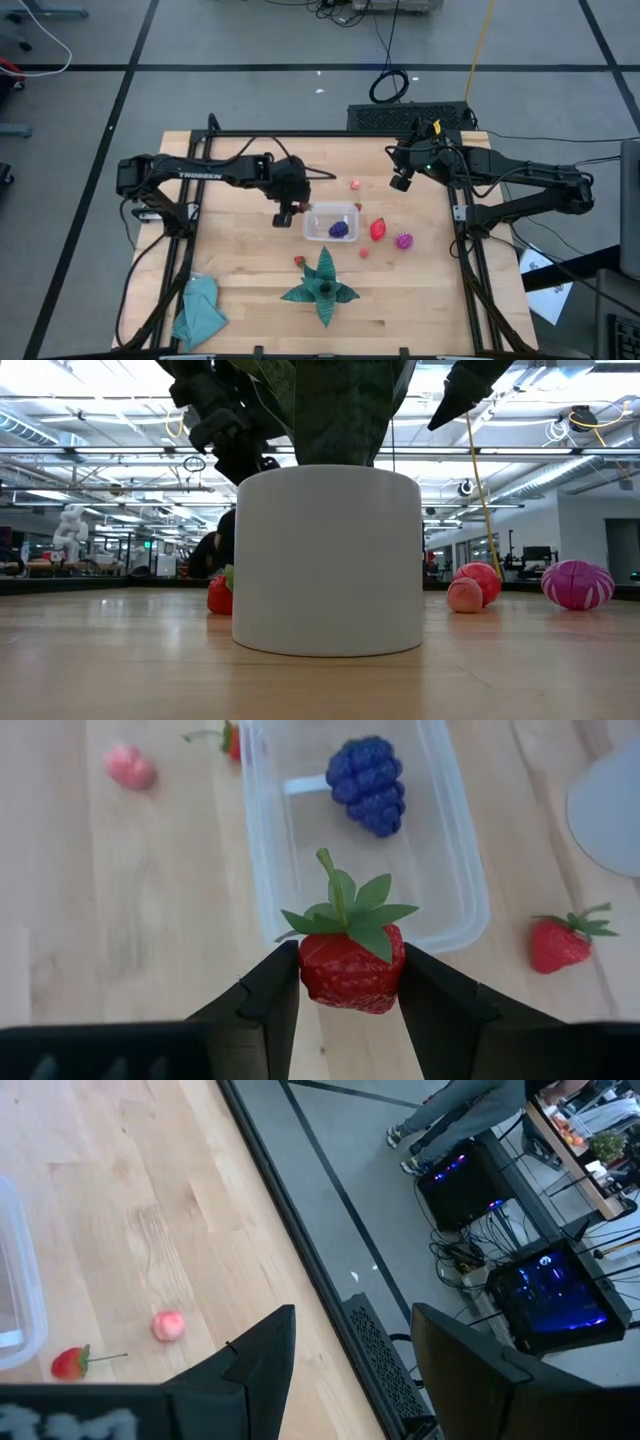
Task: Pick and placing Produce into tupperware
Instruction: Put the red strawberry into the transparent bin
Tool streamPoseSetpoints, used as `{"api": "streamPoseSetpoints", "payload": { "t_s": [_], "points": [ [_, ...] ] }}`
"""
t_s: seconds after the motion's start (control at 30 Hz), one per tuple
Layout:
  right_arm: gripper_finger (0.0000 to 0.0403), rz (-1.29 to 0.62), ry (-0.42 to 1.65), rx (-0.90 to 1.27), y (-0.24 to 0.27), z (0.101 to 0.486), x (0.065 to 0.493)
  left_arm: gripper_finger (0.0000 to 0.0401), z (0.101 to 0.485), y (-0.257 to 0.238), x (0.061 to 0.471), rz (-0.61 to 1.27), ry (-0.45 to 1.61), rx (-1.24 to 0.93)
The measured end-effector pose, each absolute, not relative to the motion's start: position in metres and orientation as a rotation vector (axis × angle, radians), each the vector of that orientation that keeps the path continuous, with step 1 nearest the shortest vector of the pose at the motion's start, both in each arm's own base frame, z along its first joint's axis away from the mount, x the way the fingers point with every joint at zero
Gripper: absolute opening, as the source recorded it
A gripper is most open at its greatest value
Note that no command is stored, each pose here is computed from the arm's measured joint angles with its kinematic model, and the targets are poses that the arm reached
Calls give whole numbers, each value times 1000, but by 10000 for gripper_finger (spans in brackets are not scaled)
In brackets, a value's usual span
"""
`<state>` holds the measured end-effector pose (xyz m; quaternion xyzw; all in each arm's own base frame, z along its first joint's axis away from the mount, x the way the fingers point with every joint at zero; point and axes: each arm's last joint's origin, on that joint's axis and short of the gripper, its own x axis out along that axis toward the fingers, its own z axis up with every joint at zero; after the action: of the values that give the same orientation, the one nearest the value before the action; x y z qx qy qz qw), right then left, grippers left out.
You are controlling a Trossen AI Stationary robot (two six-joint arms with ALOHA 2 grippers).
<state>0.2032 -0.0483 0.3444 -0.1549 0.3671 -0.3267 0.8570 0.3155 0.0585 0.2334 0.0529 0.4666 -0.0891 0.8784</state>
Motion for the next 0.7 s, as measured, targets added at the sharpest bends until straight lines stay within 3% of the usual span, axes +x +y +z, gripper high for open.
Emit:
{"api": "streamPoseSetpoints", "payload": {
  "t_s": [0.7],
  "points": [
    [192, -686, 772, -326, -48, 344, 203, 152, 209, 57, 315, -255, 843, 101]
  ]
}}
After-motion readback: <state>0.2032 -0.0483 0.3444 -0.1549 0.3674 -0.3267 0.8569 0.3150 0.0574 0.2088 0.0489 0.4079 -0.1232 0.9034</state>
